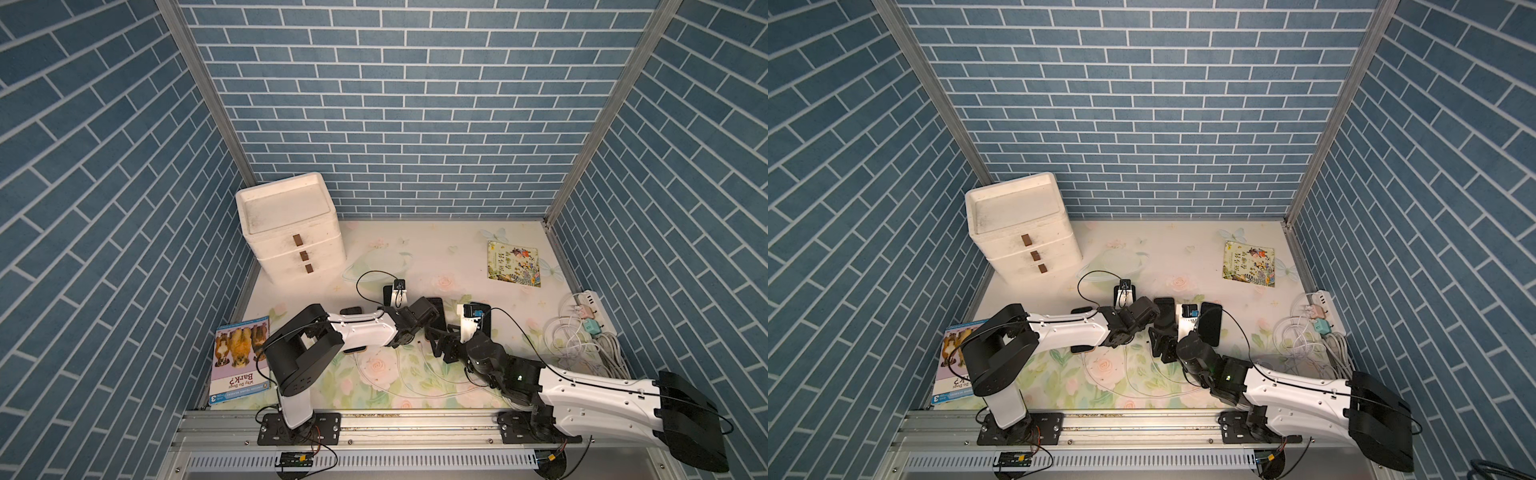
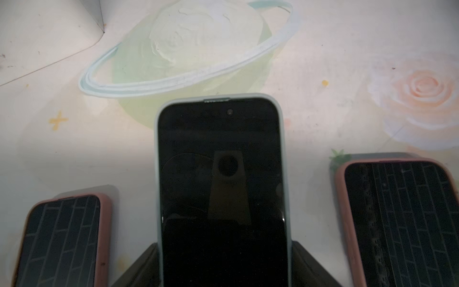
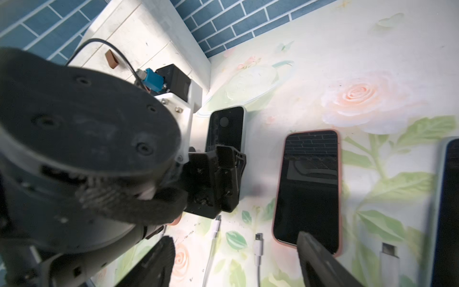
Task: Unplug the charging cable from the phone
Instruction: Place the phone at the center of the board.
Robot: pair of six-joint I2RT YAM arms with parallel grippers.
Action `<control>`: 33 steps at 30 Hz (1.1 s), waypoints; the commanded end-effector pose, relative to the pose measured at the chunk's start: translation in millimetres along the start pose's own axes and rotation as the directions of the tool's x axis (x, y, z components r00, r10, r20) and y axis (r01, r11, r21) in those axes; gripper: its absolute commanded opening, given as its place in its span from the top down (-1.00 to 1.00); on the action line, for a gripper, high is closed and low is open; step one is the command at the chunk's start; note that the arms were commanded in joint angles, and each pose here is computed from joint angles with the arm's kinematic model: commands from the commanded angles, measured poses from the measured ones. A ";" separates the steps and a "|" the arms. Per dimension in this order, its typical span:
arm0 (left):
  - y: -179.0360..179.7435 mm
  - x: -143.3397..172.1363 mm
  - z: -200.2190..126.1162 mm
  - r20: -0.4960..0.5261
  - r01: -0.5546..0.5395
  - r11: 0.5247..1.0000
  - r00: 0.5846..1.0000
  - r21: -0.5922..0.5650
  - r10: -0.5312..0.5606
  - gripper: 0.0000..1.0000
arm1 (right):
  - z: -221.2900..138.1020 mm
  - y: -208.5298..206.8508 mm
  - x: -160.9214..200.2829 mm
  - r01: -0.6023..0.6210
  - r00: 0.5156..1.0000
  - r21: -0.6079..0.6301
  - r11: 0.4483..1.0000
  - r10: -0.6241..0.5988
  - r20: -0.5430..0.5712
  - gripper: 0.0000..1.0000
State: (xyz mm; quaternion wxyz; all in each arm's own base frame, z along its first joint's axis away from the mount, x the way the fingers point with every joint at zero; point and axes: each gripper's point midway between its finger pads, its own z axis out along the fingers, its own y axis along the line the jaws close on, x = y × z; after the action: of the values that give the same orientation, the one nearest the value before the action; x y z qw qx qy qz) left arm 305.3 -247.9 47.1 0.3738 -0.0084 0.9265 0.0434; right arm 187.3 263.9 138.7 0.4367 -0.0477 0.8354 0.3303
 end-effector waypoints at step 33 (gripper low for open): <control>50.9 -20.7 -44.2 0.104 0.122 0.993 0.987 -0.002 -0.121 -1.00 | 11.1 16.9 0.2 0.043 0.997 -0.004 0.999 -0.043 -0.070 -0.68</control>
State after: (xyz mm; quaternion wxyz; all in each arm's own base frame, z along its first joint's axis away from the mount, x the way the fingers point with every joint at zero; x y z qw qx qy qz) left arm 285.5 -223.5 69.7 0.3868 -0.0338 0.9215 0.0012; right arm 188.1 274.9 139.6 0.4167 -0.0584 0.8480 0.3224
